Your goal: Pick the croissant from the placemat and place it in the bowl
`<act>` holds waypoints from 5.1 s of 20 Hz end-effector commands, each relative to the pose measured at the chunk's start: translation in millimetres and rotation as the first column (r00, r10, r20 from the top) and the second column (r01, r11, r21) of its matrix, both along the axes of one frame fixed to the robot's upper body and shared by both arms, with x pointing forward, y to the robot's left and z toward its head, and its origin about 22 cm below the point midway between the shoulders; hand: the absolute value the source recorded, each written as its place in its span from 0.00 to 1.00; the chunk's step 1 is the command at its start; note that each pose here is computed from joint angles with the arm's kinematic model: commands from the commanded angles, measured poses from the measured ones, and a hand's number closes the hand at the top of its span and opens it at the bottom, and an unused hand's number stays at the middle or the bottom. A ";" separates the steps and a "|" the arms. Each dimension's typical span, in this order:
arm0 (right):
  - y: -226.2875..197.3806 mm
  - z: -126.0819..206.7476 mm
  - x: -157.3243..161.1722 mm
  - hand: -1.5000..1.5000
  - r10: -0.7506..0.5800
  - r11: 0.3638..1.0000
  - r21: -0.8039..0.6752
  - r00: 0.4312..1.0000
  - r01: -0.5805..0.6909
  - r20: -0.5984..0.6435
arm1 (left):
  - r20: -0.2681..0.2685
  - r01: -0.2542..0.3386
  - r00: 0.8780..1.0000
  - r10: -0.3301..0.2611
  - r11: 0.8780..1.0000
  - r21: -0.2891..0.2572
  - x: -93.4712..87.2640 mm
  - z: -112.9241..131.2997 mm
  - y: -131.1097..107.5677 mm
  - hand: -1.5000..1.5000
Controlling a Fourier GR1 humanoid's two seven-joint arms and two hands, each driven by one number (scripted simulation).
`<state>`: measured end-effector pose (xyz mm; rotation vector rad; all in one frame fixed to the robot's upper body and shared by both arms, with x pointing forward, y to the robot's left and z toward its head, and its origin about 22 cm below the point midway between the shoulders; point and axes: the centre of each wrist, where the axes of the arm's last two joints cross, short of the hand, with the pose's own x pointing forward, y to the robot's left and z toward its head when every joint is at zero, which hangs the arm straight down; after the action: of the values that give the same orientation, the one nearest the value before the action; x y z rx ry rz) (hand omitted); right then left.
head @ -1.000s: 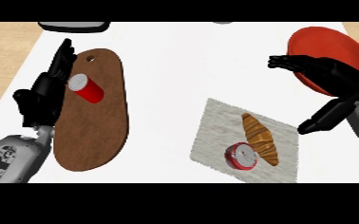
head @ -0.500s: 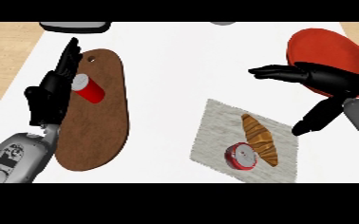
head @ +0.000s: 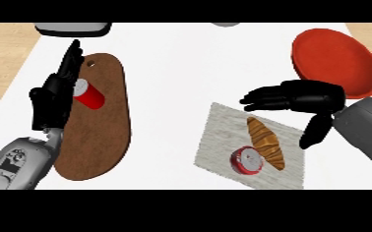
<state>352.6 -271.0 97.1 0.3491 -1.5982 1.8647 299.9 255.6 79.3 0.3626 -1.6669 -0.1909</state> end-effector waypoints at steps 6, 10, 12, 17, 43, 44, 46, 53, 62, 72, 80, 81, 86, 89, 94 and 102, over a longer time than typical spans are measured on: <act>5.6 -45.0 -0.4 0.00 0.155 0.962 -0.219 0.987 -0.161 -0.044 | -0.004 -0.028 1.000 0.028 1.000 0.001 -14.6 0.0 8.2 0.50; 27.2 -60.7 8.5 0.00 0.163 0.956 -0.238 0.985 -0.170 -0.051 | 0.003 -0.013 1.000 0.013 1.000 0.001 3.9 11.4 4.9 0.50; 13.8 -59.0 12.0 0.00 0.137 0.962 -0.232 0.989 -0.145 -0.051 | 0.008 -0.014 1.000 0.014 1.000 0.004 -16.5 -3.0 2.0 0.50; 36.5 -82.1 10.1 0.00 0.148 0.958 -0.238 0.987 -0.158 -0.058 | -0.019 -0.035 0.999 0.035 0.999 0.016 -12.5 11.2 13.8 0.50; 85.0 -140.4 9.2 1.00 -0.294 0.941 -0.188 0.955 0.282 -0.044 | 0.004 -0.043 0.999 0.043 0.999 0.002 -7.0 4.2 7.2 0.50; 78.0 -140.7 11.8 1.00 -0.411 0.894 -0.212 0.911 0.395 -0.035 | -0.004 -0.039 0.999 0.039 0.999 0.009 -9.3 -1.2 7.1 0.50; 60.0 -144.0 13.7 1.00 -0.615 0.773 -0.222 0.788 0.594 -0.034 | -0.017 -0.063 0.998 0.063 0.998 0.008 -10.0 -2.4 13.4 0.50; 180.1 -96.0 35.1 1.00 -0.899 0.435 -0.090 0.438 0.896 0.010 | -0.015 -0.024 1.000 0.024 1.000 0.012 -12.7 -3.3 6.1 0.50; 230.0 -10.4 39.7 1.00 -0.992 0.036 0.334 0.073 0.942 -0.099 | -0.013 -0.019 1.000 0.019 1.000 0.016 -5.3 -9.3 8.9 0.50; 171.5 19.8 54.6 1.00 -0.971 -0.236 0.411 -0.231 0.881 -0.062 | -0.001 -0.040 0.999 0.040 0.999 0.015 -12.0 11.6 12.5 0.50; 68.5 4.4 60.0 1.00 -0.926 -0.370 0.494 -0.357 0.787 -0.124 | -0.026 -0.027 0.999 0.027 1.000 -0.001 -13.4 -2.4 6.2 0.50; 47.7 11.6 64.3 1.00 -0.921 -0.376 0.505 -0.372 0.777 -0.113 | -0.027 -0.023 0.999 0.024 1.000 0.016 -4.5 -2.7 8.4 0.50; -11.8 9.4 67.1 1.00 -0.896 -0.405 0.553 -0.438 0.728 -0.079 | -0.013 -0.011 1.000 0.011 1.000 0.017 -14.5 -8.1 2.0 0.50; -43.9 -3.2 61.4 1.00 -0.883 -0.406 0.549 -0.468 0.731 -0.030 | -0.002 -0.028 1.000 0.028 1.000 -0.004 -6.4 -1.8 3.0 0.50; -93.7 -5.6 61.3 1.00 -0.794 -0.421 0.558 -0.588 0.715 0.155 | -0.001 0.003 1.000 -0.003 1.000 0.007 -18.1 -19.2 -3.1 0.50; -142.8 -25.2 40.9 1.00 -0.738 -0.485 0.547 -0.655 0.682 0.163 | 0.032 0.039 0.999 -0.039 0.999 0.002 -5.7 -1.8 -12.8 0.50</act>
<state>400.0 -391.7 68.6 -1.5511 -1.2138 0.0913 292.6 252.5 82.4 0.3513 -1.6858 -0.2011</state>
